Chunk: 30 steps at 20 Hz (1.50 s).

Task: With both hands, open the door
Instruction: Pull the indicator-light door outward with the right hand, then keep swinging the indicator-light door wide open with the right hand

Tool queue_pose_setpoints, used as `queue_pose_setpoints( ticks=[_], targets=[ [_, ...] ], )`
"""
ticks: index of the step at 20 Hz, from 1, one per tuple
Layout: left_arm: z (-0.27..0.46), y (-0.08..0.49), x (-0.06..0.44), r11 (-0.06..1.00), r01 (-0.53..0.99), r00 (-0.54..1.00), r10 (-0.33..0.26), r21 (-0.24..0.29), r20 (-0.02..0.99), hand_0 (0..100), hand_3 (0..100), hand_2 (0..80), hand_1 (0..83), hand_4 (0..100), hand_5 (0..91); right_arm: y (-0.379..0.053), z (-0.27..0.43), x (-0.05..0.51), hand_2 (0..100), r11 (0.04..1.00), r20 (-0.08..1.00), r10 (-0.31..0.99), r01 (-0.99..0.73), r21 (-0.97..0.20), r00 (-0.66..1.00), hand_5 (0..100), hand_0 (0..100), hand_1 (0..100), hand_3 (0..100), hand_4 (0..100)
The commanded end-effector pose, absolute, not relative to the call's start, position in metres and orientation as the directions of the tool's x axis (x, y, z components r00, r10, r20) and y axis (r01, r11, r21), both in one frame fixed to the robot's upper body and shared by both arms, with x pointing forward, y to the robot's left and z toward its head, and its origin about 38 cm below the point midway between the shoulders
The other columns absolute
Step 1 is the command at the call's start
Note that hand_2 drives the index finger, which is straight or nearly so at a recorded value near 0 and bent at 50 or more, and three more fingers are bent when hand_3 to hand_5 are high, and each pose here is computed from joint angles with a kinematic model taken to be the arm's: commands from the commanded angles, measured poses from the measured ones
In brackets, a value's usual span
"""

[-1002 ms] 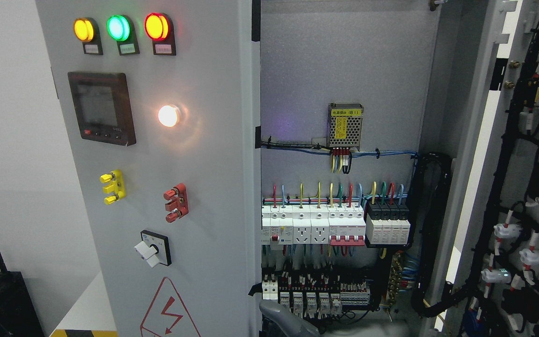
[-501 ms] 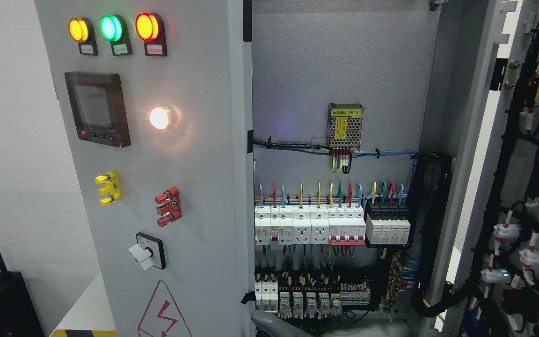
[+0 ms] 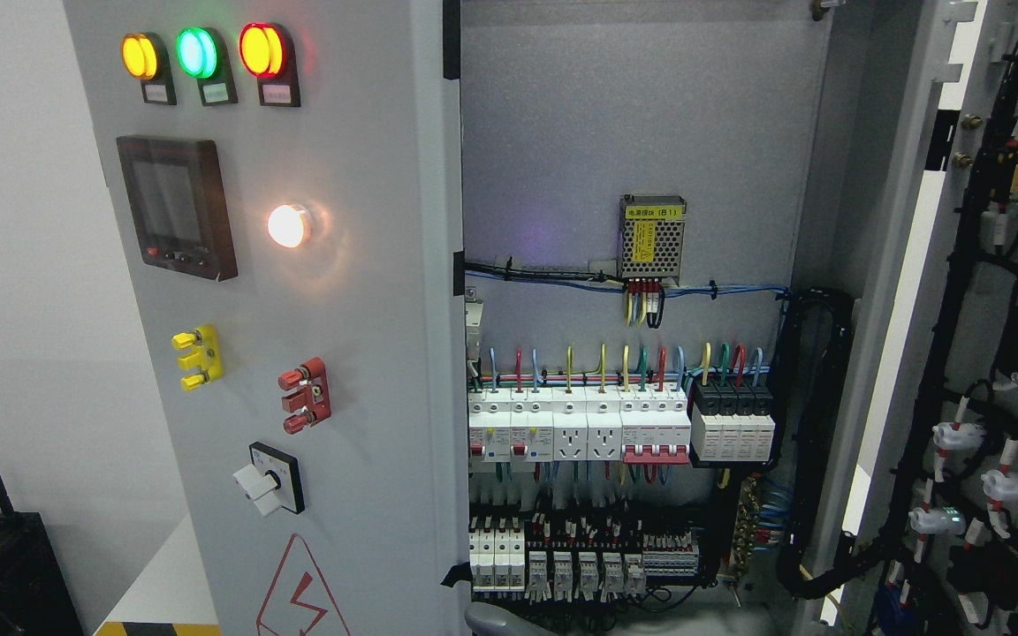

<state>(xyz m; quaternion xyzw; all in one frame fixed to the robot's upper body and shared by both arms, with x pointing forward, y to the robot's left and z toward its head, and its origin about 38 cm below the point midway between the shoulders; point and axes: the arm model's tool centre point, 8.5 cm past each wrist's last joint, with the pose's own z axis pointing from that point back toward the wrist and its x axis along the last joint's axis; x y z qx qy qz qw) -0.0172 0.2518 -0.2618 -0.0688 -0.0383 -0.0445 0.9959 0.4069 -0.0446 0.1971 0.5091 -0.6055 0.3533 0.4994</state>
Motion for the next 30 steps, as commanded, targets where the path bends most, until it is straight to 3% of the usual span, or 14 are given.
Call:
queue_pose_setpoints(
  ticks=[1,30],
  targets=[
    [-0.263,0.234,-0.017,0.981,0.108,0.992,-0.096,-0.161,0.083,0,0,0.0,0.0,0,0.0,-0.052,0.197,0.405,0,0.203,0.95,-0.306,-0.97,0.13,0.063,0,38,0,0,0],
    [-0.263,0.235,-0.017,0.981,0.109,0.992,-0.096,-0.16,0.083,0,0,0.0,0.0,0,0.0,-0.033,0.198,0.383,0,0.1,0.959,-0.276,-0.99,0.098,0.067,0,38,0,0,0]
  ],
)
